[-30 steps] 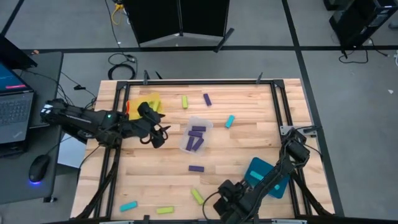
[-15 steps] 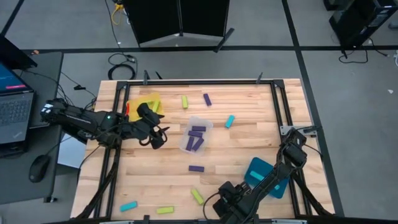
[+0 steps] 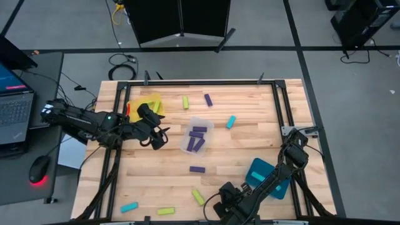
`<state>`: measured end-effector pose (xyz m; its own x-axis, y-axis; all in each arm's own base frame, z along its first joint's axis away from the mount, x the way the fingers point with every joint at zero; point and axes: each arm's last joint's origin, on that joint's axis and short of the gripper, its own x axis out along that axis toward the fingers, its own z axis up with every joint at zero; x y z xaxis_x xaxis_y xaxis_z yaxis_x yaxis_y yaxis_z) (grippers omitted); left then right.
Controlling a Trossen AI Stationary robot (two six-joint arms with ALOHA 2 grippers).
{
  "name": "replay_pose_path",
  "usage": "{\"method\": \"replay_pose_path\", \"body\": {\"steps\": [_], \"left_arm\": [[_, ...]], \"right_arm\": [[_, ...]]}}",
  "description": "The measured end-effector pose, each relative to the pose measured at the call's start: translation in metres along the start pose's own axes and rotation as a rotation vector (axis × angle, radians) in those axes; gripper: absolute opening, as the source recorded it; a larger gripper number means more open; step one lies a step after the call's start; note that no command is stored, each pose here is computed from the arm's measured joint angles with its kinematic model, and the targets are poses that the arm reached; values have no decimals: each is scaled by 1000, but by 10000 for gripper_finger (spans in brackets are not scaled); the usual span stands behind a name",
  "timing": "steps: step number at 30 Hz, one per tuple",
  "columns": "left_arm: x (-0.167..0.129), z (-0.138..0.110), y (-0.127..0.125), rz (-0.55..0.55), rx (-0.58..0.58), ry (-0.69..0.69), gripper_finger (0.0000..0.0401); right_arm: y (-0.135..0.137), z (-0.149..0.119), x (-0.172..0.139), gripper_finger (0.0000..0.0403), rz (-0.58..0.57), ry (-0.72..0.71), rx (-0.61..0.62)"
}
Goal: Sort blocks
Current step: Put the bottom right blue block into the blue bin
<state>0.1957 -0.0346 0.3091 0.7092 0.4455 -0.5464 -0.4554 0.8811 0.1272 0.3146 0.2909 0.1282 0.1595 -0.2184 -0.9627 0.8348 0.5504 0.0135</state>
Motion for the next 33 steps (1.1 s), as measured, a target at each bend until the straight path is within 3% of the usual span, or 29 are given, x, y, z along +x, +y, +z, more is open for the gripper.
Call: {"method": "replay_pose_path", "body": {"steps": [6,11,15,19,23,27,33], "left_arm": [[0,-8,3,28,-26,70,261],[2,-13,3,50,-49,120,261],[3,-15,1,48,-57,133,261],[1,-18,-1,18,-57,173,261],[-1,-28,-5,-18,-24,235,261],[-1,-43,-12,-60,22,284,257],[4,-57,-24,-102,44,327,249]], "right_arm": [[-4,7,-14,115,34,-101,-86],[-8,28,-62,115,159,-287,-168],[-21,41,-94,115,178,-390,-261],[-51,52,-121,115,63,-388,-290],[-78,43,-130,115,-122,-275,-358],[-88,25,-130,115,-160,-143,-470],[-117,9,-107,115,-287,-34,-389]]}}
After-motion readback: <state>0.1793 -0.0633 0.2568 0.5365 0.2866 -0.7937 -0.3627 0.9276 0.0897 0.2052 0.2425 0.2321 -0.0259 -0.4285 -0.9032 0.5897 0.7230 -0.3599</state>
